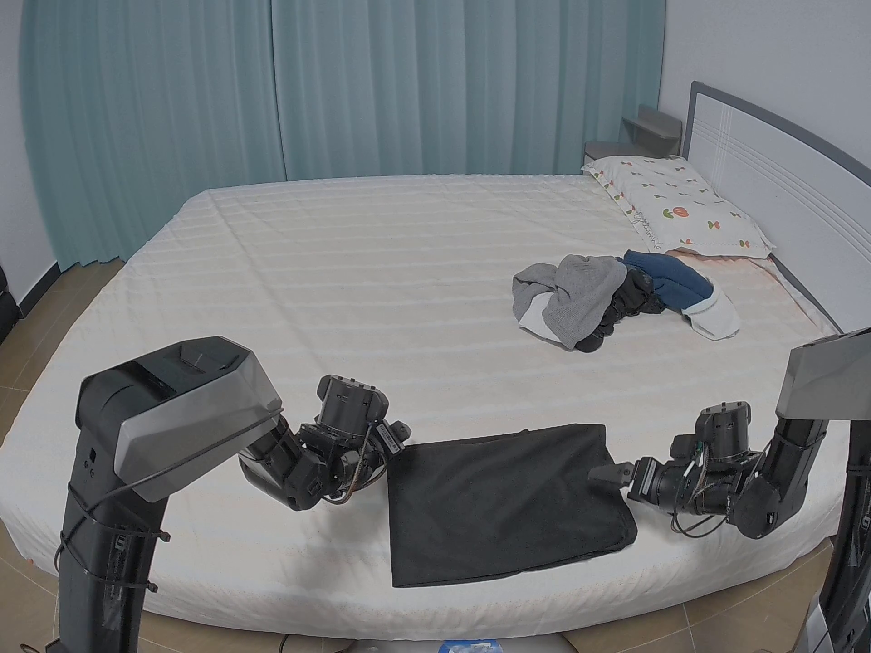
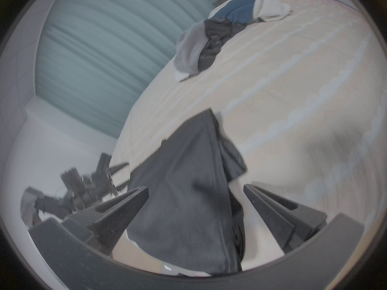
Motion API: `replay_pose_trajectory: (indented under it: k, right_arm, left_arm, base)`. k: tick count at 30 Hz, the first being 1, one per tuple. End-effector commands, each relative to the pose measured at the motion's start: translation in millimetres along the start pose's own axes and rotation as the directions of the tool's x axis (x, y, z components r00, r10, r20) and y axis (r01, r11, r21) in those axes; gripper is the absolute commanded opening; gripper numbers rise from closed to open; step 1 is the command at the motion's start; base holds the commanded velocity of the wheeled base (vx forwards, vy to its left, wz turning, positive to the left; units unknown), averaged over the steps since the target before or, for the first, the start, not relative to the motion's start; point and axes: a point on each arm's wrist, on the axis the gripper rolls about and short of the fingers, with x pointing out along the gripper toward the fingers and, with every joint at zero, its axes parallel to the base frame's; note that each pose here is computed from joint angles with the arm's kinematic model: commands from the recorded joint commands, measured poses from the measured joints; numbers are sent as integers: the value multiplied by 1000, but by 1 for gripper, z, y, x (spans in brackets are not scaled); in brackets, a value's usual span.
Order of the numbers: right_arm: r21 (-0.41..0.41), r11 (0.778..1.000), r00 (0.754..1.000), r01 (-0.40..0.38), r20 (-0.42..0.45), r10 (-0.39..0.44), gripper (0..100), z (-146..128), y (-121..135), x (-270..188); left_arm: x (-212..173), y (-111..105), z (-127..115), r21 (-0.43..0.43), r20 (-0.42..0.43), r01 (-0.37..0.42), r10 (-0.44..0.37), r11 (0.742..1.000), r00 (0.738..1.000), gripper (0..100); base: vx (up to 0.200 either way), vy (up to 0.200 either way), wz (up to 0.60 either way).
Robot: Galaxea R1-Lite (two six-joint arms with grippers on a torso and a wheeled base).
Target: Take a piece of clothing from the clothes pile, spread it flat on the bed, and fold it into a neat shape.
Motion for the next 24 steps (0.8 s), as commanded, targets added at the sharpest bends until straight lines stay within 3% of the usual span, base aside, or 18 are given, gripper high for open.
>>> replay_pose_trajectory:
  k: [1, 6, 14, 20, 21, 24]
  right_arm:
    - [-69, 998, 995, -4, -98, -2, 100, -22, 7, -13]
    - [-103, 995, 990, 1, -141, -16, 100, -32, 7, -13]
    - [-109, 994, 991, 4, -133, -18, 100, -30, 7, -17]
    - [-149, 988, 982, 49, -172, -74, 100, -31, -3, -21]
    - [-155, 987, 981, 51, -175, -79, 0, -32, -3, -22]
    - [-166, 984, 982, 58, -170, -86, 0, -31, -3, -22]
  left_arm:
    - [-13, 3, 18, -32, 23, 9, -8, 999, 1000, 100]
    - [-12, 6, 23, -43, 11, 14, -14, 999, 1000, 100]
    - [-11, 7, 21, -42, 7, 9, -9, 999, 1000, 100]
    - [-10, 7, 21, -42, 5, 9, -9, 999, 1000, 100]
    - [-9, 8, 21, -42, 4, 8, -8, 999, 1000, 100]
    - [-9, 8, 21, -42, 4, 8, -8, 999, 1000, 100]
  base:
    - [0, 0, 0]
    - [0, 0, 0]
    - [0, 0, 0]
    - [0, 0, 0]
    - [0, 0, 0]
    - [0, 0, 0]
